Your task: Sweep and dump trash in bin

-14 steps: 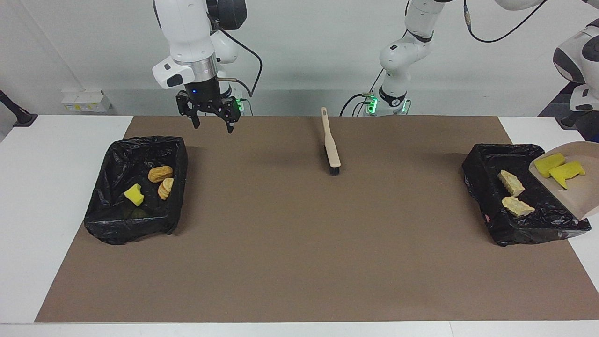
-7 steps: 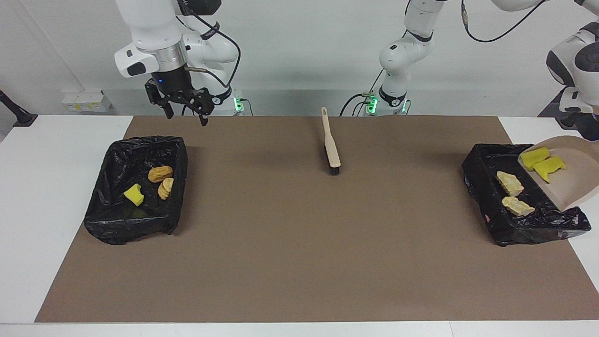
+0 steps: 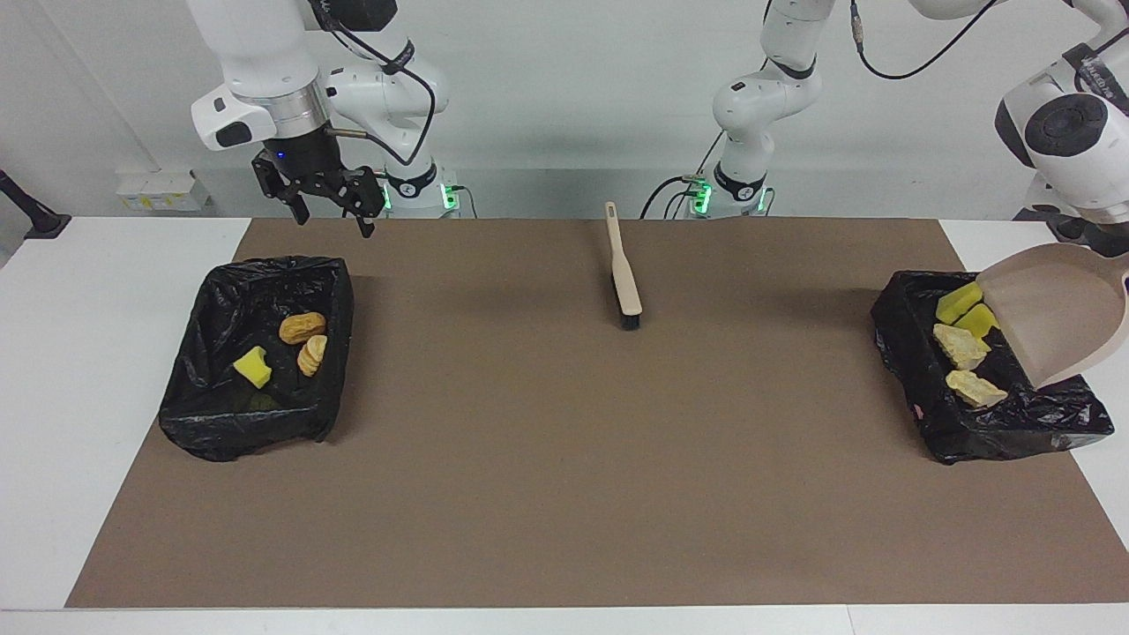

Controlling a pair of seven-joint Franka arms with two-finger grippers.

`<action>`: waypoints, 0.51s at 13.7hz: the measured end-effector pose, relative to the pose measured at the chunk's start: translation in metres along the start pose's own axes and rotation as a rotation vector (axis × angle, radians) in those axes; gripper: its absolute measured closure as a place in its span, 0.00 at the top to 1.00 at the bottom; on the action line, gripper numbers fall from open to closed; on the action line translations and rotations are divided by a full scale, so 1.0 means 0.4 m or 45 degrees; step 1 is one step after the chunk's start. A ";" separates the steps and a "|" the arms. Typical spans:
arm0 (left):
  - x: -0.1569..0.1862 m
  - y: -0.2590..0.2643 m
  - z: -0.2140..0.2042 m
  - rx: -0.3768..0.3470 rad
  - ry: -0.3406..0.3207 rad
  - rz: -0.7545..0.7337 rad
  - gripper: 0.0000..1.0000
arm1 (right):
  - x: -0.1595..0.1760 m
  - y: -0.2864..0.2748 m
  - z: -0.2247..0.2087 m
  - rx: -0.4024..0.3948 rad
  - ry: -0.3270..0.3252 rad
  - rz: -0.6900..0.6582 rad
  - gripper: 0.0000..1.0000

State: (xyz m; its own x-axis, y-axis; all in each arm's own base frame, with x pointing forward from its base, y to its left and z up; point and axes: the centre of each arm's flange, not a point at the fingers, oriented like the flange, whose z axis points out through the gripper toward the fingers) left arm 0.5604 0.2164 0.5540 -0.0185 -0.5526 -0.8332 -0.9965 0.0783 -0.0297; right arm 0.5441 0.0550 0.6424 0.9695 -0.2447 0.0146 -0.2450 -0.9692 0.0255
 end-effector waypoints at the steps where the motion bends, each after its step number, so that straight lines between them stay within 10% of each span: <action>1: -0.004 -0.005 -0.003 0.024 -0.026 0.015 0.32 | 0.003 0.011 0.002 -0.002 -0.007 -0.009 1.00; 7: -0.027 -0.075 -0.069 0.244 -0.267 0.151 0.32 | 0.000 0.007 0.005 0.000 -0.018 -0.039 1.00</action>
State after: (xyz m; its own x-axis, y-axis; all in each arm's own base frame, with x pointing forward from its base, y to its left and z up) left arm 0.5884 0.1972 0.5793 -0.0969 -0.3489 -0.9322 -0.9545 0.2979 -0.0123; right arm 0.5435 0.0522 0.6406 0.9766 -0.2152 -0.0004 -0.2151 -0.9762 0.0259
